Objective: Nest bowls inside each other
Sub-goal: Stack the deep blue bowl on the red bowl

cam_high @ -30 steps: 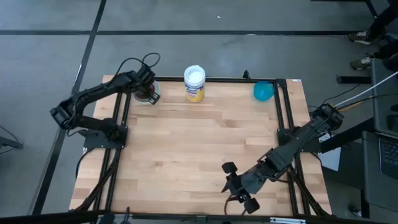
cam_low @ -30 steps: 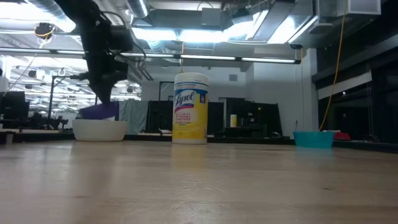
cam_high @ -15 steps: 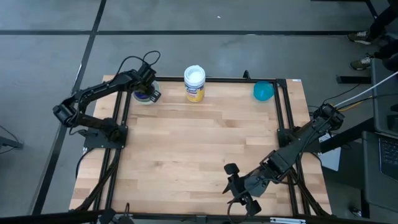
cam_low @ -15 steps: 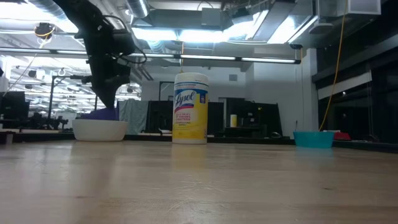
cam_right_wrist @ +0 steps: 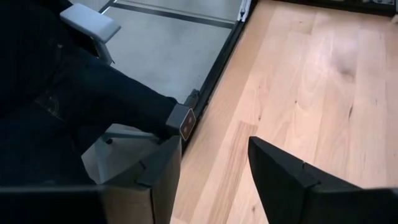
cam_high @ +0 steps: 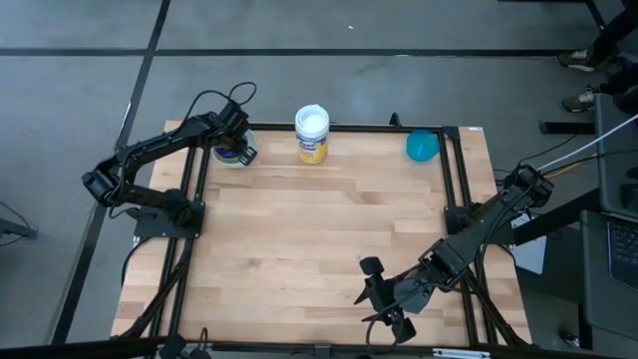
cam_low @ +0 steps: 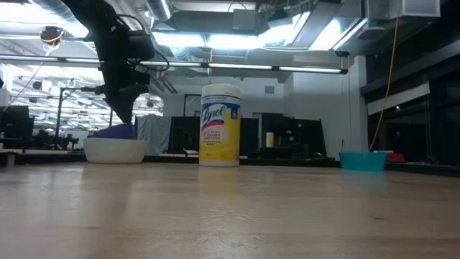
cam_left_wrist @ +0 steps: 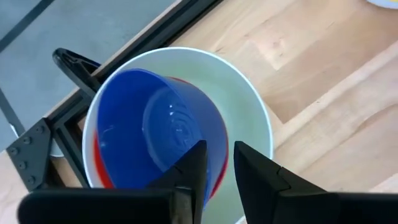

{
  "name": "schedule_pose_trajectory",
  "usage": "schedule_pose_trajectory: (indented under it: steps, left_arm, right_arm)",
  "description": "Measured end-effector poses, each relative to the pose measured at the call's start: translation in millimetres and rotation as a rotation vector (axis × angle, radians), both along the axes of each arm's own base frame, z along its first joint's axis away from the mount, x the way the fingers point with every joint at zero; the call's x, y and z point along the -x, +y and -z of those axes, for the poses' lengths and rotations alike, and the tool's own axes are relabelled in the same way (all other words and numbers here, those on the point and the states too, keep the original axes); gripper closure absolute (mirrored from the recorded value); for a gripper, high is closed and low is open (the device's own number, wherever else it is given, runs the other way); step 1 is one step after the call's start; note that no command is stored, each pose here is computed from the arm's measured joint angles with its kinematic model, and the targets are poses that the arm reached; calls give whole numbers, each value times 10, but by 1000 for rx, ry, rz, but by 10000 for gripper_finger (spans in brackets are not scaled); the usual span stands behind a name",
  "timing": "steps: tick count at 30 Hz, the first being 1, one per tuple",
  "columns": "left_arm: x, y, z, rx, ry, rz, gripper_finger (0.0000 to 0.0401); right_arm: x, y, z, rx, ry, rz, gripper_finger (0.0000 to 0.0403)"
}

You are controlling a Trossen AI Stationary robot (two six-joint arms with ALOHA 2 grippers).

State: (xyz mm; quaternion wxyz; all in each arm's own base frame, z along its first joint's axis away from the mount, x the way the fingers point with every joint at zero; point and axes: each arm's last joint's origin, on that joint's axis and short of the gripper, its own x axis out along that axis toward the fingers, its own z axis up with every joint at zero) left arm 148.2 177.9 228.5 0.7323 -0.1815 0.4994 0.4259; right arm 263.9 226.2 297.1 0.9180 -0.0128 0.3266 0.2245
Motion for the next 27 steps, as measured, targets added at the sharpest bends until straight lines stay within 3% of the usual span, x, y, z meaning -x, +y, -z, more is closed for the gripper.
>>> schedule_pose_trajectory:
  steps: [15, 22, 27]
  left_arm:
    - [-2, 1, 7, 4, -15, -19, 326]
    - [88, 54, 250, 72, 0, -68, 328]
    - [34, 96, 320, 60, 32, -34, 390]
  right_arm:
    - [2, 2, -1, -2, 1, 0, 212]
    - [-4, 9, -14, -14, -10, -3, 206]
    - [-7, 11, -19, -19, -15, -3, 206]
